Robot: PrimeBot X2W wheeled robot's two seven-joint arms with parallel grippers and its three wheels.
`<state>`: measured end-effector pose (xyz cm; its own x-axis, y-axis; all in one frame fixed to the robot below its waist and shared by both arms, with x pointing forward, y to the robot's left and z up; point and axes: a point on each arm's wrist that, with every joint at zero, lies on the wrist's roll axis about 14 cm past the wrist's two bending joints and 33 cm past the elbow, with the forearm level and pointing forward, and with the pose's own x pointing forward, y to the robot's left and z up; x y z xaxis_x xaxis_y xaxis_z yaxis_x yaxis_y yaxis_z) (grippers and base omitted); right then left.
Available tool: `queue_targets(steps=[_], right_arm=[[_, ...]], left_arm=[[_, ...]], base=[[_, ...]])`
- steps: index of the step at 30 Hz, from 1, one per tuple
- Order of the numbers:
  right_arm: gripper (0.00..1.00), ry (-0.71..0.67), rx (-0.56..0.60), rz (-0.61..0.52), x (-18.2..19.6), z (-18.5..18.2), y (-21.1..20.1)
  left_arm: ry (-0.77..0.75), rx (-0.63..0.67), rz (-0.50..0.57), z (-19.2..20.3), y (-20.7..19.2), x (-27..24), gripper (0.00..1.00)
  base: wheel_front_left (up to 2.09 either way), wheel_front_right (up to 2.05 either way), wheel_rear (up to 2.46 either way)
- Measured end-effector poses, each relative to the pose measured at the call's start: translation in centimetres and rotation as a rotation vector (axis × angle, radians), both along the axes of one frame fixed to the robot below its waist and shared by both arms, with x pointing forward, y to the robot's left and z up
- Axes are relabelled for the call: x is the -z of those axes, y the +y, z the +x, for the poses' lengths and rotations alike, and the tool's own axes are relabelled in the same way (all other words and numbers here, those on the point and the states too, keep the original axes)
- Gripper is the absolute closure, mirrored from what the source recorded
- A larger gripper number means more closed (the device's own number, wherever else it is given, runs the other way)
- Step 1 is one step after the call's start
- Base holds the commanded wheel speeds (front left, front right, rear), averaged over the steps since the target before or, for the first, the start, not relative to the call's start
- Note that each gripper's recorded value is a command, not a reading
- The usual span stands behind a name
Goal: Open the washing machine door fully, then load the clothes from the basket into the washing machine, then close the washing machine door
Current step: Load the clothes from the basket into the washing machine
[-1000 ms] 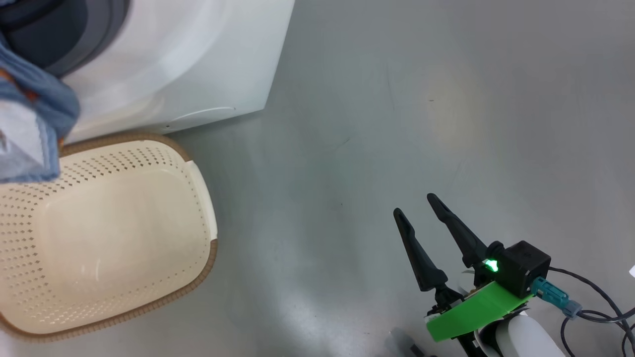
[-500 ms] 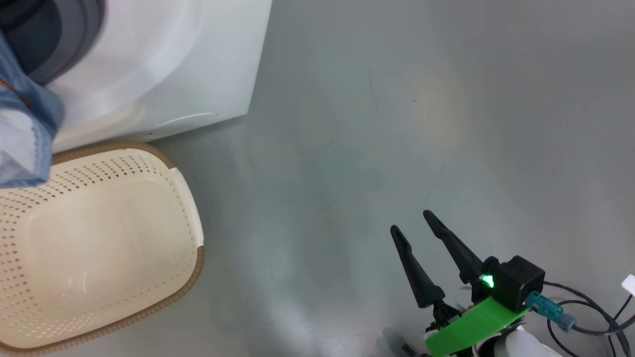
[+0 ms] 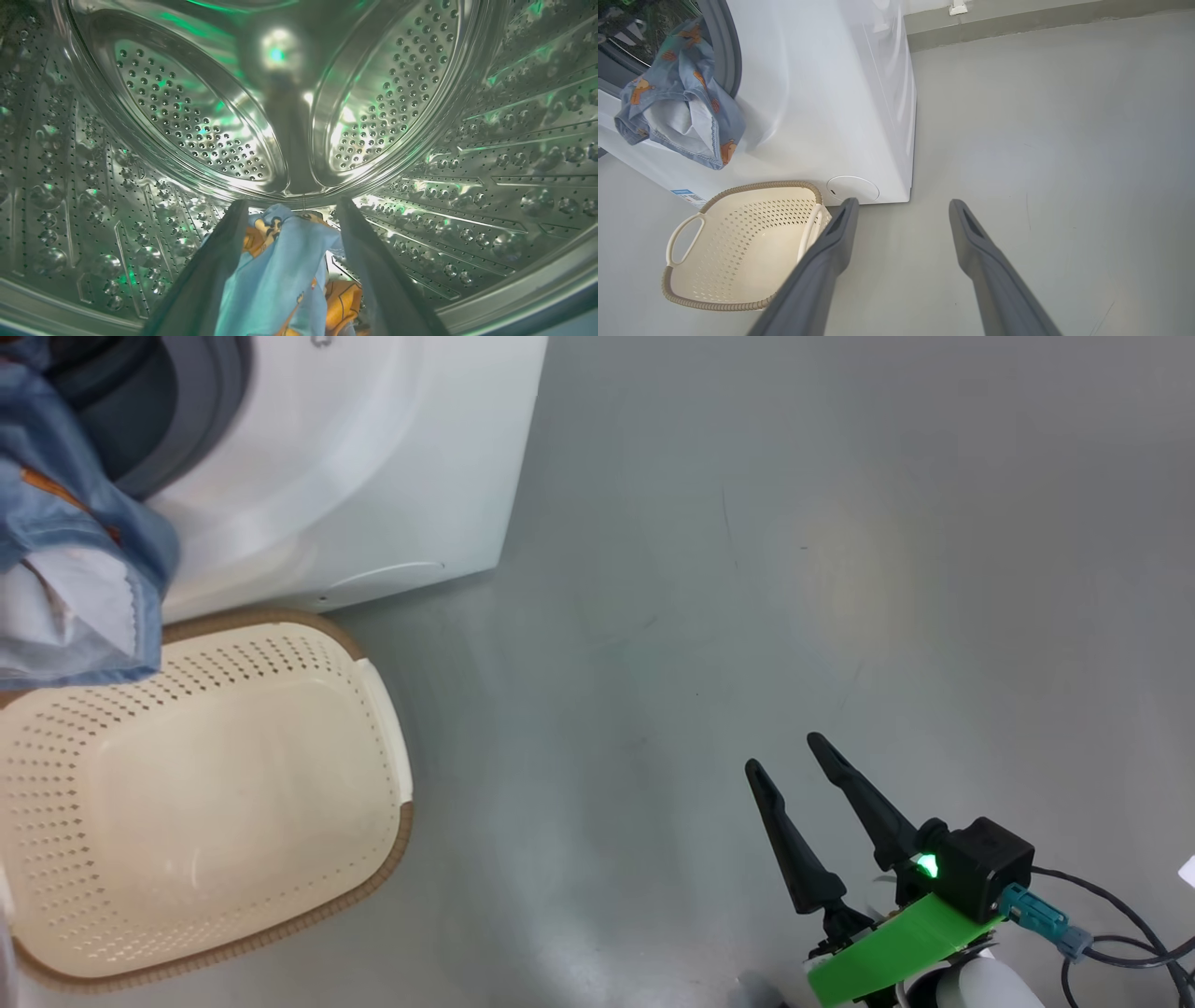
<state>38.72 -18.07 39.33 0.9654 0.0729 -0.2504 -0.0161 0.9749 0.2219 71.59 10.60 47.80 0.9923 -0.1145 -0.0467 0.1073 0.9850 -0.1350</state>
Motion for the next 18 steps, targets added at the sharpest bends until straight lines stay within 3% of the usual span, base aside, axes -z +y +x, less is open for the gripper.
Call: queue_targets(steps=[18], right_arm=[[0.00, -0.019, -0.039, 0.014, -0.3, 0.6, 1.1]], left_arm=[[0.039, -0.015, 0.000, -1.9, 0.3, 0.7, 0.00]], base=[[0.00, 0.00, 0.00]])
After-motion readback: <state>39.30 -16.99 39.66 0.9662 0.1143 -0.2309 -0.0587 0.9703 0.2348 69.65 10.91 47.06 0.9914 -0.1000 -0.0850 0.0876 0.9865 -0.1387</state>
